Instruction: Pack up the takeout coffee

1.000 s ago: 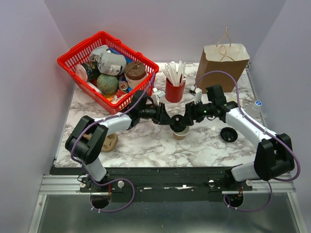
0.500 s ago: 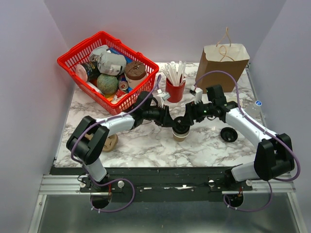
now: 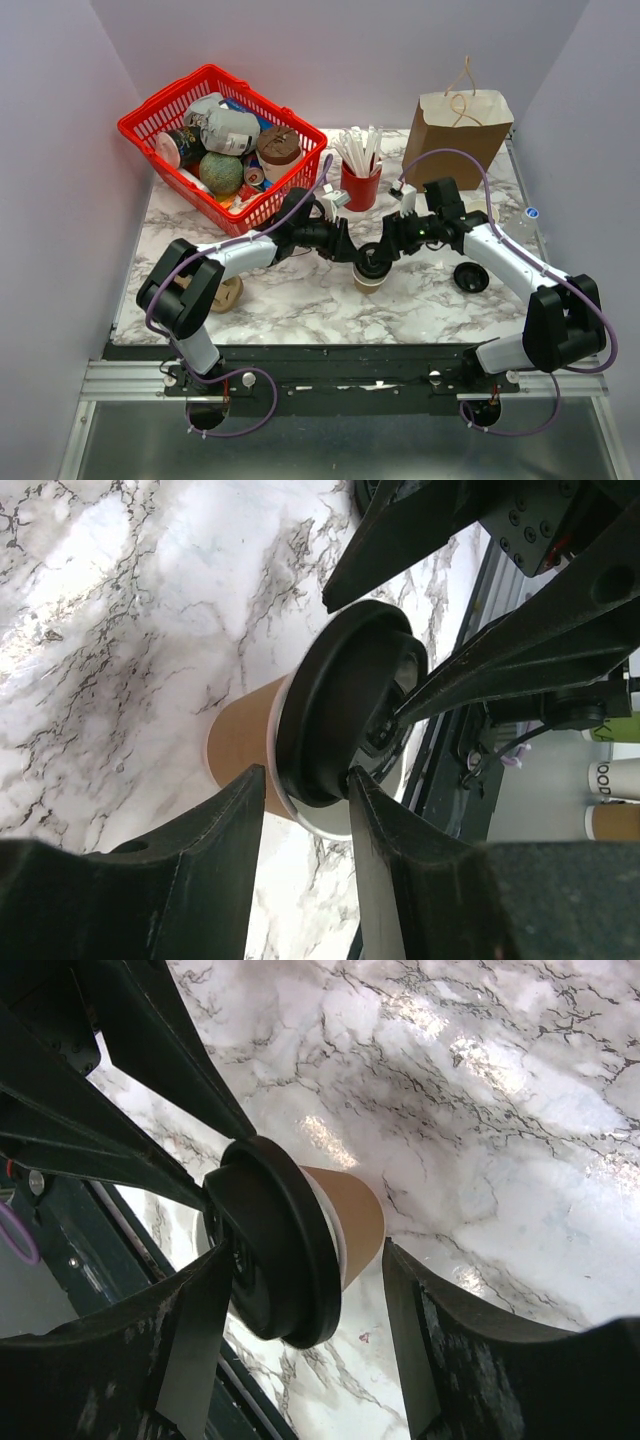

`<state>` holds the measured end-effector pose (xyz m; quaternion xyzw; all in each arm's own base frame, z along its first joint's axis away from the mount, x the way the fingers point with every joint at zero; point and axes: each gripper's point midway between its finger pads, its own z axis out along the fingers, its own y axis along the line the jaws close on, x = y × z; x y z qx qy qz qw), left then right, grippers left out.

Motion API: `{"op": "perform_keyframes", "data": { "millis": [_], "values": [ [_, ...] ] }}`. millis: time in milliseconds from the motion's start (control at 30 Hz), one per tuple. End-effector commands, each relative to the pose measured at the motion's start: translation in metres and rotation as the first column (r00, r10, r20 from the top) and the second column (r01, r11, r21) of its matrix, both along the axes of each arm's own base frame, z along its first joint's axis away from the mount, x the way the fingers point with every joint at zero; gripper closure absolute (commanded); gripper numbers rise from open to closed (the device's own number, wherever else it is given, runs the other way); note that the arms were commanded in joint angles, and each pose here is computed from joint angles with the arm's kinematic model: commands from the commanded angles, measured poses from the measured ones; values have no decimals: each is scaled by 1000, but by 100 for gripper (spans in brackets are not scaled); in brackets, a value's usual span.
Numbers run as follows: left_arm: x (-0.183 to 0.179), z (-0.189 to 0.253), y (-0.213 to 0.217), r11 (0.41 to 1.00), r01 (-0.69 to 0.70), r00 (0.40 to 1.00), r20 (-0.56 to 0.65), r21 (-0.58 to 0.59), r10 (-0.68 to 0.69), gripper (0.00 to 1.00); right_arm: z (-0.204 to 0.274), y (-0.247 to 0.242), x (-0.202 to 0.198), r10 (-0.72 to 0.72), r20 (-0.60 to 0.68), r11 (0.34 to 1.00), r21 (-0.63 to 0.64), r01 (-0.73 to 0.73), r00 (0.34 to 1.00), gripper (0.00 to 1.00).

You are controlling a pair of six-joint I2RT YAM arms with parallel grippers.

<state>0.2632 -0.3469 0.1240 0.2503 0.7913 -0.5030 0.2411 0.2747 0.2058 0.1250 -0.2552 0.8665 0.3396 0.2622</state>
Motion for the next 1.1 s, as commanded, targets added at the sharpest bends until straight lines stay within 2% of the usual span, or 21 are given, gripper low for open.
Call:
{"op": "perform_keyframes", "data": {
  "millis": [0, 267, 300, 467, 733, 1067],
  "values": [
    [2, 13, 0, 1000, -7, 999, 48, -7, 8, 52, -7, -3, 1, 0, 1, 1000, -9, 0, 1000, 31],
    [1, 28, -3, 999, 14, 997, 82, -49, -10, 49, -8, -3, -2, 14, -2, 1000, -10, -14, 1000, 32],
    [2, 31, -4, 998, 15, 996, 89, -55, -10, 43, -9, -3, -2, 15, -5, 1000, -10, -15, 1000, 32],
    [5, 36, -5, 998, 11, 994, 110, -57, -5, 43, -10, -2, -5, 22, -15, 1000, -9, -22, 1000, 33],
    [10, 33, 0, 999, -19, 991, 129, -27, 22, 43, -4, 1, -7, 46, -20, 999, 13, -46, 999, 43],
    [9, 26, 4, 1000, -27, 991, 131, -1, 27, 43, -5, 0, -12, 66, -23, 998, 7, -66, 998, 46]
  ]
}}
